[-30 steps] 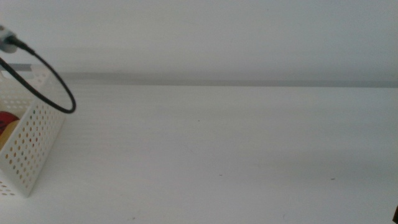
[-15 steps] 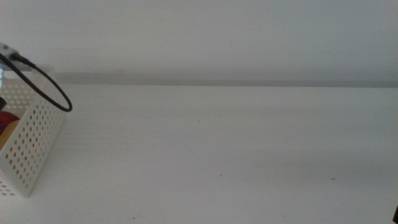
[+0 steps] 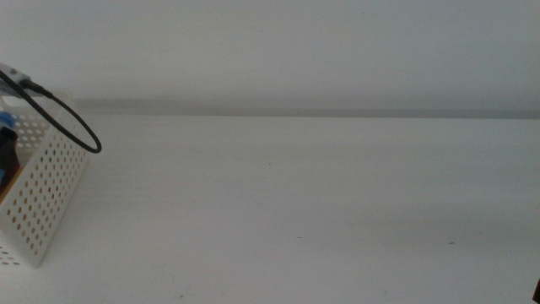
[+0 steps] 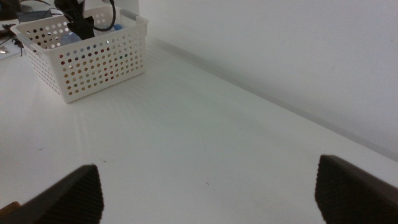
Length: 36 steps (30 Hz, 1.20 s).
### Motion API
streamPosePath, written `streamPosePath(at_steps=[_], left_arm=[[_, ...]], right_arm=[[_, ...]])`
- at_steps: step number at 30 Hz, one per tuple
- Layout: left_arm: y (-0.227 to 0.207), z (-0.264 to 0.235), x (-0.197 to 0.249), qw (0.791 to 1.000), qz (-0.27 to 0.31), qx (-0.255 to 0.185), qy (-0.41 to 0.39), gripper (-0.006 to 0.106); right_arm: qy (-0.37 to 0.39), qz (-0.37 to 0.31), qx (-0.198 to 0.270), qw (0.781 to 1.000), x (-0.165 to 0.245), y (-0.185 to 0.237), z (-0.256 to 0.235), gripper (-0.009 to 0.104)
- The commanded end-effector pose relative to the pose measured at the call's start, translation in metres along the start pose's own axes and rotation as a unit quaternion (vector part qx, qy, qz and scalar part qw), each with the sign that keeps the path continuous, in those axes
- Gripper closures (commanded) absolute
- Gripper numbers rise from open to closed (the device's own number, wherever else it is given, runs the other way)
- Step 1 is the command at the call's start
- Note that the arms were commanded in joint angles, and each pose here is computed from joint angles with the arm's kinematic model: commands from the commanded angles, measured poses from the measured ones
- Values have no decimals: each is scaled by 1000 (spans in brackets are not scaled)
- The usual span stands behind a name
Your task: Use arms to grab the bottles and put them into the dustbin to the left of the table.
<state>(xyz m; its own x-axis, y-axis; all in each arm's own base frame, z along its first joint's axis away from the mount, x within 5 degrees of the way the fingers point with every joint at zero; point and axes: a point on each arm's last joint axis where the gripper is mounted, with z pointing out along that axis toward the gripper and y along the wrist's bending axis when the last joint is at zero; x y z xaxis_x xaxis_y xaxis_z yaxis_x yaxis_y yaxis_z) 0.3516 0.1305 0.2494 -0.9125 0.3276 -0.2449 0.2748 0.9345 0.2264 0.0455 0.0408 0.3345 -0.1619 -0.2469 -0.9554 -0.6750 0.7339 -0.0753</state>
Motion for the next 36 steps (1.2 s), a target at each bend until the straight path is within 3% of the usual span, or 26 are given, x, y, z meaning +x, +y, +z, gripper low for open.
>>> streamPosePath(at_steps=[1,9,12,15,25,36], left_arm=[[-2,-18,0,1000,-8,-5,-11,7],[-34,-112,3,995,-12,-22,-94,7],[-54,-149,5,987,-75,-23,-140,7],[-78,-179,11,974,-138,4,-177,7],[-173,-245,52,938,-56,47,-340,7],[-187,-261,107,907,-32,73,-413,7]], right_arm=[[-7,-3,0,1000,0,0,0,4],[-7,-3,0,1000,0,0,0,4],[-7,-3,0,1000,0,0,0,4],[-7,-3,0,1000,0,0,0,4],[-12,-4,1,1000,0,0,-2,4],[-12,-4,1,1000,0,0,-2,4]])
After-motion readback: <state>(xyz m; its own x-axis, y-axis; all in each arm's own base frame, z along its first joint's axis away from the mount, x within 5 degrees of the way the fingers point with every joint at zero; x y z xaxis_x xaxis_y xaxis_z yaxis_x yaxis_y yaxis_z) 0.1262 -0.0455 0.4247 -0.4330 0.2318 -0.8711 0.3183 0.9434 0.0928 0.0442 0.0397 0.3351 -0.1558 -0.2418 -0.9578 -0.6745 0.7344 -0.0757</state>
